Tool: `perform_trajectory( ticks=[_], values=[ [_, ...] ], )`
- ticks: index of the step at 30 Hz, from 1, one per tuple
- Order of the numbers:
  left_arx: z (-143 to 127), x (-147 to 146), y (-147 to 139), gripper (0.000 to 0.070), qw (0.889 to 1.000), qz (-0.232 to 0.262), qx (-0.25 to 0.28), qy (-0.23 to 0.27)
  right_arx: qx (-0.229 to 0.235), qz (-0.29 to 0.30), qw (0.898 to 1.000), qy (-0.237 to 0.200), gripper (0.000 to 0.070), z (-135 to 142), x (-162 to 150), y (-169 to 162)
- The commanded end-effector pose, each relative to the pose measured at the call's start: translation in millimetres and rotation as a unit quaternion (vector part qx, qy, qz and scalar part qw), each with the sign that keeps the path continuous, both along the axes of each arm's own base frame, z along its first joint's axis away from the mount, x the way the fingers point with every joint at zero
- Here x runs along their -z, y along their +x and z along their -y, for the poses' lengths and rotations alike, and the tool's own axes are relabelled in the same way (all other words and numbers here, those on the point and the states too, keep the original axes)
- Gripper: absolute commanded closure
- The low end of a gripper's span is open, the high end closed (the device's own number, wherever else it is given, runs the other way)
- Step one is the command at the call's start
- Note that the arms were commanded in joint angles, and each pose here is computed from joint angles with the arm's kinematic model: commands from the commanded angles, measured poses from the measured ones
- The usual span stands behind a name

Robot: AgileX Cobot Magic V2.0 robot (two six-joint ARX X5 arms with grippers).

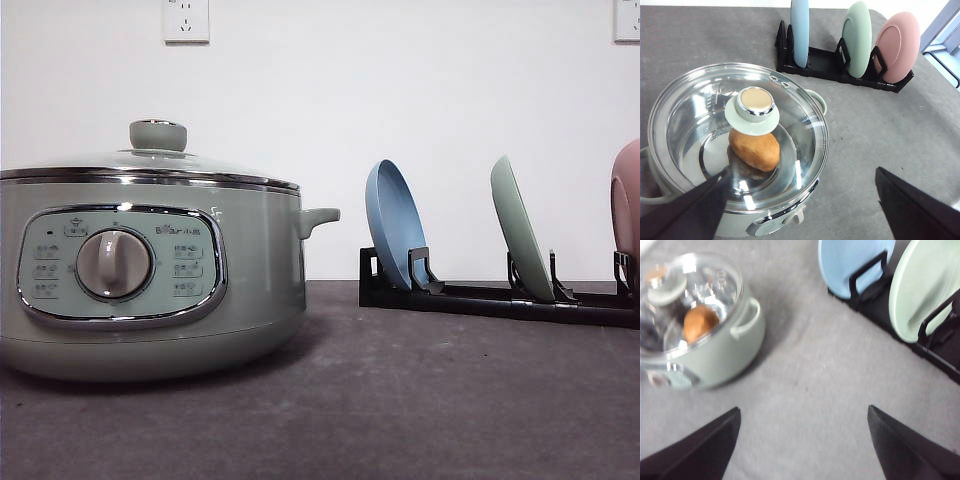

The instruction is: Transfer potato from steamer to green plate

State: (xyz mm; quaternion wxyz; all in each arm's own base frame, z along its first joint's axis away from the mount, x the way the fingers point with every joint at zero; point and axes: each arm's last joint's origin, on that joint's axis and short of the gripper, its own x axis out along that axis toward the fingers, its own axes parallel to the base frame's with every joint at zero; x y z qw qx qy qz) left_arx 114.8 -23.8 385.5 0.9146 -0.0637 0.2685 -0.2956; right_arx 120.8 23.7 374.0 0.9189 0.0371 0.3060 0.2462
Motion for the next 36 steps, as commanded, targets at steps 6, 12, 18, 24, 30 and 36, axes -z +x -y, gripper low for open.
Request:
perform_trajectory(
  ticks=[6,12,18,24,30,36],
  values=[
    [0,-6,0,0.0105,1.000,0.014,0.005,0.001,0.034,0.017,0.998,0.053,0.0188,-2,-17,15],
    [0,-6,0,0.0105,1.000,0.014,0.005,0.000,0.043,0.013,0.997,0.062,0.0189,-6,-32,53],
    [0,-6,0,0.0105,1.000,0.014,0.005,0.000,0.062,-0.007,0.997,0.053,0.0190,-11,-41,112],
    [0,-6,0,0.0105,1.000,0.014,0.005,0.001,0.070,-0.039,0.996,0.045,0.0191,-16,-33,172],
    [0,-6,0,0.0105,1.000,0.014,0.005,0.001,0.091,-0.057,0.994,0.027,0.0193,-20,-12,219],
    [0,-6,0,0.0105,1.000,0.014,0.005,0.001,0.111,-0.059,0.992,0.012,0.0207,-22,15,252]
  ],
)
